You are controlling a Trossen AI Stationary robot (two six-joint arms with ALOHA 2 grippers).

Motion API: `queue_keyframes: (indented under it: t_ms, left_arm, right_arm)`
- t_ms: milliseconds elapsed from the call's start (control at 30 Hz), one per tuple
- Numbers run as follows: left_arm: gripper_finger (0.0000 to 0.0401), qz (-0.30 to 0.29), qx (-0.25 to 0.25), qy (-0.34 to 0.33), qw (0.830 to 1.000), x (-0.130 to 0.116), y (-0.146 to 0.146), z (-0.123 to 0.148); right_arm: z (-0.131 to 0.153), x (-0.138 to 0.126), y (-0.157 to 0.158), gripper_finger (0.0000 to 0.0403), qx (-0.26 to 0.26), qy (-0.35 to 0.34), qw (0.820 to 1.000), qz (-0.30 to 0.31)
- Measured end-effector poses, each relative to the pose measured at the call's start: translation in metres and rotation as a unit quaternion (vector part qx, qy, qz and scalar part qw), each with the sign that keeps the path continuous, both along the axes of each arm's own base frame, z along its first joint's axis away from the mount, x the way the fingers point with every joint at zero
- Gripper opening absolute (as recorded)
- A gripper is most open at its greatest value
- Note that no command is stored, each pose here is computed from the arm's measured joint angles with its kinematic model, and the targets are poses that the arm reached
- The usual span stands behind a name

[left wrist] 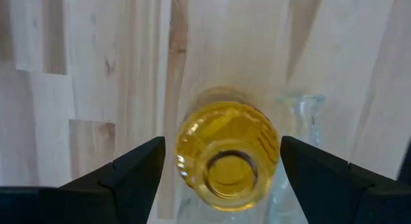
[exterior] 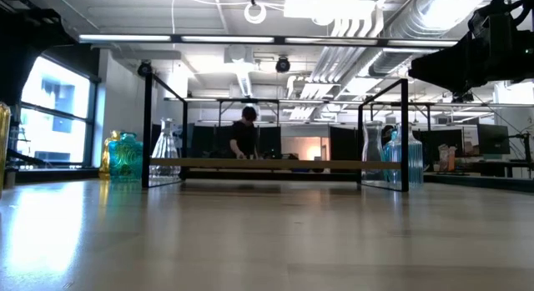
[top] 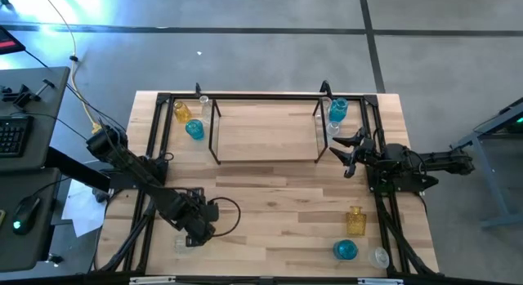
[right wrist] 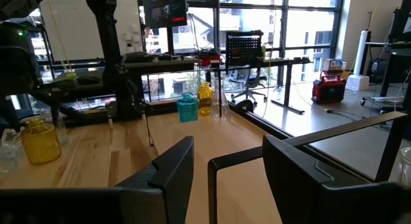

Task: Sort vases onto shelf
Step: Put the yellow vase on the shelf

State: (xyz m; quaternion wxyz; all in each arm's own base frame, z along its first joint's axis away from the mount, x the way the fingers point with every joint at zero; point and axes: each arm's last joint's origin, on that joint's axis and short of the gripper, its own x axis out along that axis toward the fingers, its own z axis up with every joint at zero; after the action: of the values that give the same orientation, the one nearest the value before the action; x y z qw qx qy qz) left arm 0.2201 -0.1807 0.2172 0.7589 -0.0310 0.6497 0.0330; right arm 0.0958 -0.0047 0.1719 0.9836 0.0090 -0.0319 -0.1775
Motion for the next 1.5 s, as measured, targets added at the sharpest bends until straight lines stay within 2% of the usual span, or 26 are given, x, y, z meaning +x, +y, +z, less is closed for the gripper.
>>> queue_keyframes:
  t_ms: [700,1133,1500]
  left_arm:
    - [0.0312,0.013,-0.012,0.001,1.000,0.001,-0.002,-0.001]
    - [0.0312,-0.013,0.013,0.039,0.999,0.008,-0.008,-0.025]
    - [0.0312,-0.019,0.026,0.023,0.999,0.007,-0.007,-0.022]
  right_arm:
    - [0.000,0.000,0.000,0.0170,0.000,0.000,1.000,0.001]
    - [0.000,0.000,0.000,0.0170,0.000,0.000,1.000,0.003]
    - [0.000,0.000,0.000,0.0170,0.001,0.000,1.000,0.004]
